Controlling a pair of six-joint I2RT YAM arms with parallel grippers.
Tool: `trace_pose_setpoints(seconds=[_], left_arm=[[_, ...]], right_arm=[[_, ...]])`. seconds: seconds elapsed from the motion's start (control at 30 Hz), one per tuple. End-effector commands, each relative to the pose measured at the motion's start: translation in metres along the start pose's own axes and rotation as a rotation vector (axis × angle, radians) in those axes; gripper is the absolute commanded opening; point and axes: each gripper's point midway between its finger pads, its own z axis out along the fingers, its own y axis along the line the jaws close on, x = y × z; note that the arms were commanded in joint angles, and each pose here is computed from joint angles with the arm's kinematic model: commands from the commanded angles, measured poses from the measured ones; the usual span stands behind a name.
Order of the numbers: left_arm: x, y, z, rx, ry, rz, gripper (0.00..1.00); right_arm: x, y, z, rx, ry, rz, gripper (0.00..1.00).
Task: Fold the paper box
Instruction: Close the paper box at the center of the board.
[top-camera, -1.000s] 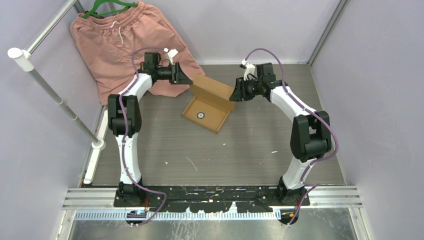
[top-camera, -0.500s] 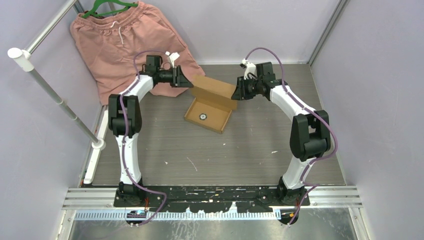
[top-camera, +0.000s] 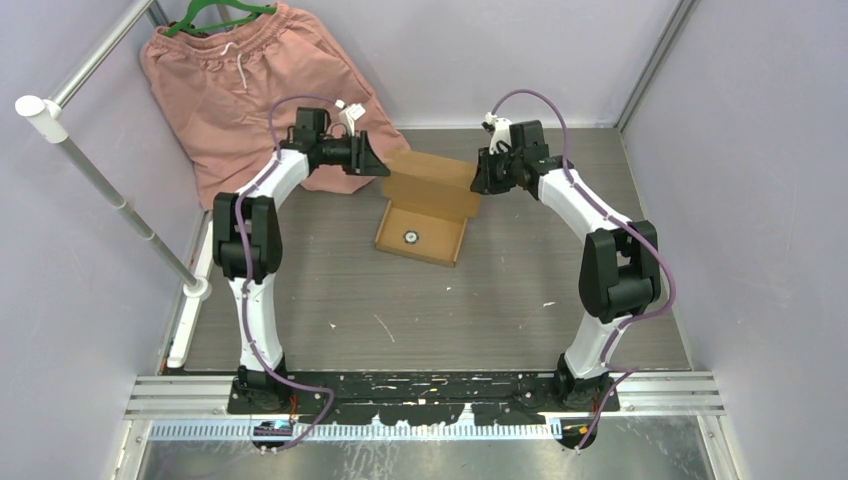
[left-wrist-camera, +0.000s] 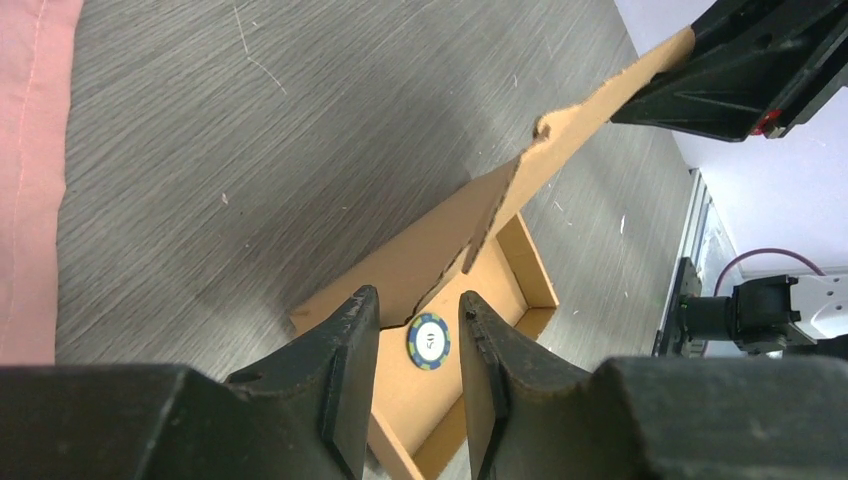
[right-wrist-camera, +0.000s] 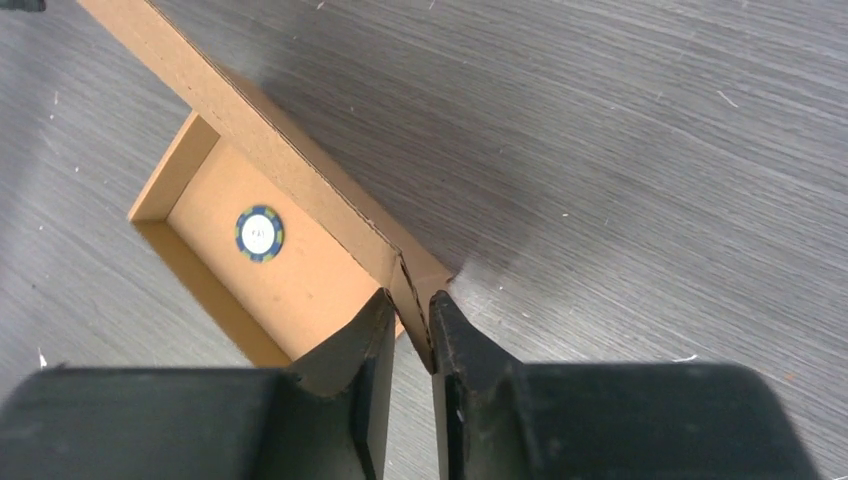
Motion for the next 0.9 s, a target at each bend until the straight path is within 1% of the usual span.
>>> trace_pose_setpoints(seconds=[0.0, 0.27, 0.53, 0.87], left_arm=[[-0.013, -0.042, -0.005, 0.043, -0.01, 0.094, 0.35], [-0.003, -0.044, -0.001, -0.043, 0.023, 0.125, 0.34], [0.008, -0.037, 0.0, -0.234, 0.047, 0.147, 0.34], [0.011, -0.037, -0.001, -0.416, 0.05, 0.15, 0.33]], right_arm=[[-0.031, -0.001, -0.001, 0.058, -0.083, -0.022, 0.21], [-0.032, -0.001, 0.003, 0.084, -0.08, -0.006, 0.2], [-0.026, 0.013, 0.01, 0.112, -0.073, -0.007, 0.19], [-0.018, 0.022, 0.015, 0.143, -0.078, -0.002, 0.18]])
